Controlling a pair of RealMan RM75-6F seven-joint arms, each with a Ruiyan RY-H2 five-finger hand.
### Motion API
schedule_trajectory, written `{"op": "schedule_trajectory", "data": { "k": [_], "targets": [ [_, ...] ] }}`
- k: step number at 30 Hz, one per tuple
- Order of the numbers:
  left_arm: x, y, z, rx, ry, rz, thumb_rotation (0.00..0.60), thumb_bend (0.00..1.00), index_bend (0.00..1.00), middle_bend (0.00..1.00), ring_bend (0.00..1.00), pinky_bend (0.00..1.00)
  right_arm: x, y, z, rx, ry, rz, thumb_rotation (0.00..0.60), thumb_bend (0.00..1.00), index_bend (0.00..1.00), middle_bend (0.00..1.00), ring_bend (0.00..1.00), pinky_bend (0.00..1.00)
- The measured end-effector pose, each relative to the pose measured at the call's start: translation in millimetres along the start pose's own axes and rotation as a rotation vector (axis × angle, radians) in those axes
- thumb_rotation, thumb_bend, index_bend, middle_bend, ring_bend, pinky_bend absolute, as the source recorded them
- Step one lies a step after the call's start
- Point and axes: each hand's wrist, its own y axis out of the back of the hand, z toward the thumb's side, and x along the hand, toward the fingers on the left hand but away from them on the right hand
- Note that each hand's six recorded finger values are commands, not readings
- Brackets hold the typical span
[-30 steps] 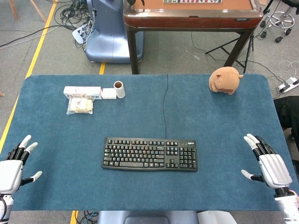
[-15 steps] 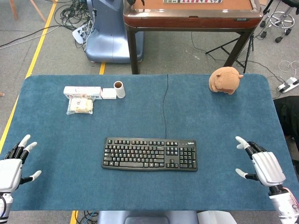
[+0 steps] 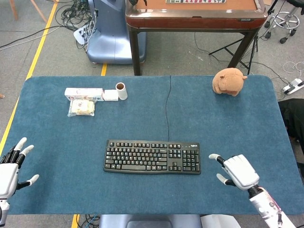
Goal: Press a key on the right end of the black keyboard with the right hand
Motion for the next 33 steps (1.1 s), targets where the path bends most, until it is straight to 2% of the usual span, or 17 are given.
{"op": "schedule_trajectory", "data": {
  "k": [6,14,22,26,33],
  "targets": [
    [1.7,2.0,-7.3,0.001,0.025,-0.002,0.6,0.08,0.19,0.02,0.08,0.2,-15.8,-21.0,16.7,0.024,0.05,0.077,0.6,0.5,0.36,1.0,0.96,0.91],
    [3.5,4.7,-12.4,-0.003,0.043,0.003,0.6,0.08,0.19,0.02,0.08,0.2,-32.5,-45.3,27.7,0.078,0.092,0.153,0.6,0.67,0.38,1.0,0.99,0.97],
    [3.8,3.2,-15.1,0.0,0.051,-0.003,0.6,0.08,0.19,0.02,0.08,0.21,-40.5,-58.4,29.5,0.11,0.081,0.197,0.6,0.99,0.38,1.0,1.0,1.0],
    [4.4,1.8,-16.1,0.001,0.056,-0.007,0.6,0.08,0.19,0.02,0.08,0.21,-46.5,-66.1,31.9,0.13,0.075,0.233,0.6,1.0,0.38,1.0,1.0,1.0],
    [5.5,1.1,-18.9,-0.001,0.066,-0.012,0.6,0.08,0.19,0.02,0.08,0.21,-57.1,-72.8,39.2,0.143,0.081,0.253,0.6,1.0,0.38,1.0,1.0,1.0]
  ]
}}
